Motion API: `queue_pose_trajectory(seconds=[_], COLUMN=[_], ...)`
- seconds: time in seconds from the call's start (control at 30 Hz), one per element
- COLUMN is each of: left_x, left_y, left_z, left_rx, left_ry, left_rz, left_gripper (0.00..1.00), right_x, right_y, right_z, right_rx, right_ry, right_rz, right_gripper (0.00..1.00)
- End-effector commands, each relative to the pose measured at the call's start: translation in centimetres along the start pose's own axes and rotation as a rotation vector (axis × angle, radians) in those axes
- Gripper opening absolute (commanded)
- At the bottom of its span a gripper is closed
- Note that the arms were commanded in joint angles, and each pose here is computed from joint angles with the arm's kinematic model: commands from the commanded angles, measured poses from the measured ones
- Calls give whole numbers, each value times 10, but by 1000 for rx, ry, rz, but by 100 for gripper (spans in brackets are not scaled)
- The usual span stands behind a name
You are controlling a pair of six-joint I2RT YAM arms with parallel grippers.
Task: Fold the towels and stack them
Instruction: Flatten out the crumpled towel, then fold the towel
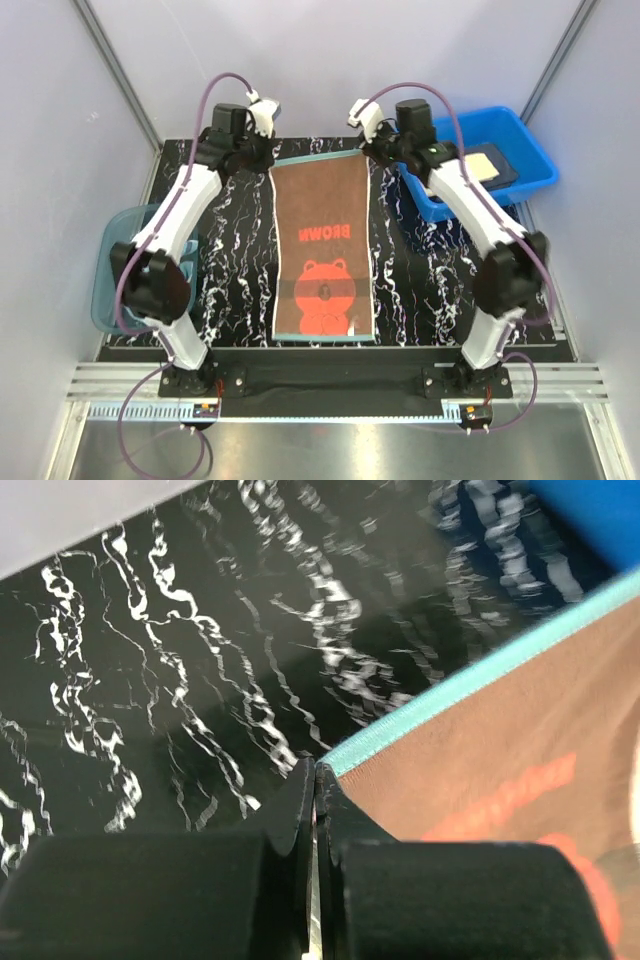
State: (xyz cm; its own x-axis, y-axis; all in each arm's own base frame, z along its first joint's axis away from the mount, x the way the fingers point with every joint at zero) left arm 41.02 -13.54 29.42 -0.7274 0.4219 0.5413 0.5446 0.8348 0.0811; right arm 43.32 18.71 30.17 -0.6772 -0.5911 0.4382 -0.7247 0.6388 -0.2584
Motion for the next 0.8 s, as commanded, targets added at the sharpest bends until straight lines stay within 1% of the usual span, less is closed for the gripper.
queue_pose_trajectory(seconds=[0.0,0.07,0.1,0.13,0.17,0.23,0.33,0.4,0.47,0.53,0.57,0.6,0.67,0.77], left_x=[-29,-44,-69,-70,-79,-93,-98,-98,-87,-83,-70,-71,-63,-51], left_y=[35,48,54,60,65,72,71,67,60,52,48,42,31,13], left_z=[-27,-32,-18,-26,-22,-18,-15,-10,-13,3,-5,12,16,38], left_rx=[-108,-123,-129,-141,-145,-158,-174,-180,-185,-187,-198,-193,-204,-207], left_ry=[-88,-92,-46,-51,-31,-13,-18,-18,-30,6,-22,13,14,56], left_rz=[-54,-69,-61,-87,-86,-89,-70,-42,-25,-14,-24,-3,14,47], left_gripper=[0,0,0,0,0,0,0,0,0,0,0,0,0,0], right_x=[-35,-56,-74,-80,-93,-101,-110,-108,-103,-89,-73,-72,-60,-38], right_y=[-48,-57,-62,-68,-73,-82,-86,-81,-77,-65,-66,-52,-43,-19], right_z=[-13,-4,3,9,15,25,36,45,47,56,40,58,61,78], right_rx=[74,85,81,79,78,73,73,69,81,102,125,112,109,96], right_ry=[-56,-33,-22,-17,-20,-13,6,30,24,34,-14,13,6,22], right_rz=[58,42,34,35,34,50,62,49,50,41,66,29,13,-10], right_gripper=[0,0,0,0,0,0,0,0,0,0,0,0,0,0])
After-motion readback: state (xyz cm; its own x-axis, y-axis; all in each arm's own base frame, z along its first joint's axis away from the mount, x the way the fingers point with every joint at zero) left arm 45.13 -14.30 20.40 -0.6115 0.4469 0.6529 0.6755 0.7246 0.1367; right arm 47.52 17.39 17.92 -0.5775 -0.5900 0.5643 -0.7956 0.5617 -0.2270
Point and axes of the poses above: each gripper's point midway between its finger pads, its own x axis back along the fingers, its own y axis along the line the jaws close on, z = x × y, the point moved 6 cm from there along x, back along the fingers, and after that the axes turned 8 degrees about -x, right-handed, at the moved point
